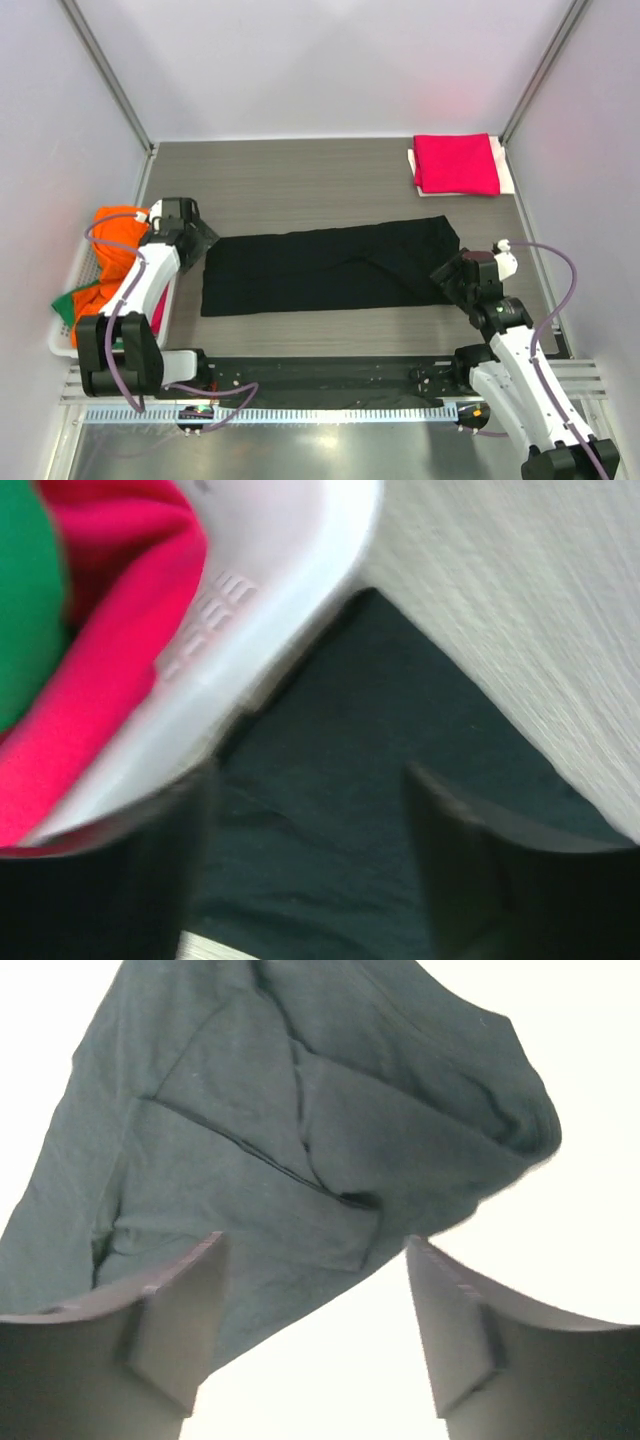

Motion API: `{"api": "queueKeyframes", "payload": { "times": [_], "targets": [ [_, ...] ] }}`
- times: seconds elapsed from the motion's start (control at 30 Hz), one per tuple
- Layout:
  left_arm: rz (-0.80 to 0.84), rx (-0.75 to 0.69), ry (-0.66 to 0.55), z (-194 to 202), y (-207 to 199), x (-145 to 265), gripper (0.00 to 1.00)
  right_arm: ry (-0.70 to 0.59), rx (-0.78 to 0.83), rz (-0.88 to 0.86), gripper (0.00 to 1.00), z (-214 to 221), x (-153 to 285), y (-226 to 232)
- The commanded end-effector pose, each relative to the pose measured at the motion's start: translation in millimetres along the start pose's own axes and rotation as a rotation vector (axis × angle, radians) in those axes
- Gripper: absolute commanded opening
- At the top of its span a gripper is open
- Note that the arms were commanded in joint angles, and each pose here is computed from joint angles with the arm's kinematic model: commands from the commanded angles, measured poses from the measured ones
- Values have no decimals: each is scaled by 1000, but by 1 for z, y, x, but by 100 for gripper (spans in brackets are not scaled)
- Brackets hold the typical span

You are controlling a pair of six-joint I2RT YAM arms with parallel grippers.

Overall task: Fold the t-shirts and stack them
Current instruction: Fold the tshirt

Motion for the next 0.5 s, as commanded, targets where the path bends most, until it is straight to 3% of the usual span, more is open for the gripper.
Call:
{"api": "queueKeyframes", "payload": {
  "times": [0.0,0.17,0.27,0.47],
  "targets": [
    [-66,33,-103,-20,16,9,86,-49,-104,13,82,-5,3,-2],
    [19,38,-133,-33,-2,22,86,-79,-65,-97,86,-30,8,34],
    [90,-35,-124,-33,-30,22,83,28,-15,-176,86,-23,-7,62],
    [104,-356,35,31,-90,-2,77,228,28,-130,86,4,-58,82]
  ]
}}
Point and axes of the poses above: each gripper's point midway between its finger pads, its own x axis back along the fingers, its own y axis along the line the jaws close on, z = x × y, the point moved 3 cm from there along x, back along the fingers, and after that the axes turned 3 degrees about x, right-handed, at the moved point
